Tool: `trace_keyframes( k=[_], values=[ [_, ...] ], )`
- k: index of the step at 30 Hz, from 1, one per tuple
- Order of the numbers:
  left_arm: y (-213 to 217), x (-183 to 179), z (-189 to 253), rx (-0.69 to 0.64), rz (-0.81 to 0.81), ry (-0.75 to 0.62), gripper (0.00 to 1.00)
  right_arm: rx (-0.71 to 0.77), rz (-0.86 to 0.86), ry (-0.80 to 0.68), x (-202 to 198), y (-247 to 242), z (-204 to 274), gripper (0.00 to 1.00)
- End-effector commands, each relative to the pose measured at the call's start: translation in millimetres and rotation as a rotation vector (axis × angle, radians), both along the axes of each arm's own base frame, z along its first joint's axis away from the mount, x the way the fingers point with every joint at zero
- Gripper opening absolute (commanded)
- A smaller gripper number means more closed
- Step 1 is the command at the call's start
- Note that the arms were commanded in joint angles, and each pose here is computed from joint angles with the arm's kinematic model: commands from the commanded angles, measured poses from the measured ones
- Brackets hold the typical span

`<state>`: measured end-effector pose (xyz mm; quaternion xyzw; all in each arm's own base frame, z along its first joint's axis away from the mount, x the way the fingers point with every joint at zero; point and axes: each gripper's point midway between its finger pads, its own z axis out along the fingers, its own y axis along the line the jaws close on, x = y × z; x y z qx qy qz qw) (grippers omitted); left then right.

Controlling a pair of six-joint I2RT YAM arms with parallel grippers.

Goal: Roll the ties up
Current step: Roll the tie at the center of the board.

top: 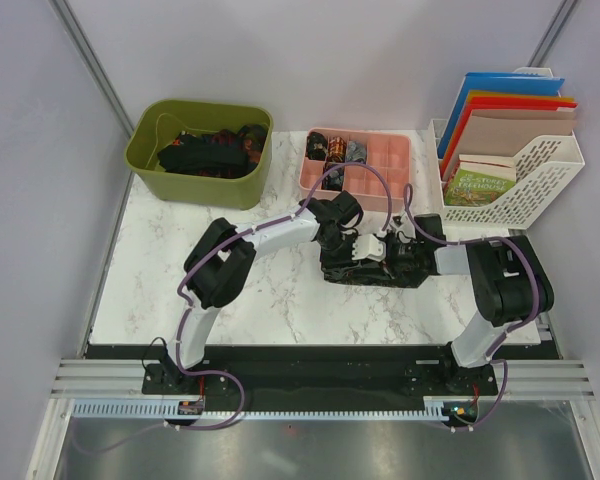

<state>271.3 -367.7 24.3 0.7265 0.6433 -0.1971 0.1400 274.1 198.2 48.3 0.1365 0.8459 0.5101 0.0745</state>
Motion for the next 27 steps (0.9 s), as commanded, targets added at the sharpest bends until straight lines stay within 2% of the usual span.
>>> trace_keyframes(
  k=[1, 4, 6, 10, 11, 13, 18, 27],
  values=[
    [40.1, -42.4, -67.7, 0.215, -0.065, 0.14, 0.29, 0.025, -0.031, -0.071, 13.3, 7.1, 3.7, 0.45],
    [40.3, -42.3, -67.2, 0.216, -0.065, 0.139, 0.29, 0.034, -0.038, -0.069, 14.9, 9.5, 2.3, 0.43],
    [40.5, -42.0, -67.2, 0.217, -0.066, 0.138, 0.29, 0.027, -0.034, -0.063, 14.3, 9.5, 0.3, 0.37],
    [39.9, -40.7, -65.2, 0.213, -0.063, 0.134, 0.31, -0.035, 0.004, -0.052, 7.3, 4.4, -11.7, 0.18],
    [40.4, -39.7, -64.6, 0.211, -0.059, 0.134, 0.32, -0.056, 0.017, -0.014, 0.1, 2.8, -18.0, 0.1],
    [38.7, -38.5, -58.0, 0.197, -0.055, 0.129, 0.37, -0.101, 0.028, -0.003, -1.1, -2.1, -26.4, 0.01],
    [24.6, -34.0, -26.1, 0.101, -0.036, 0.121, 0.54, -0.217, 0.053, 0.085, -12.2, -16.9, -49.8, 0.0],
    [7.6, -15.0, 33.1, -0.095, 0.041, 0.11, 0.71, -0.327, 0.084, 0.128, -14.0, -31.7, -71.3, 0.0]
  ],
)
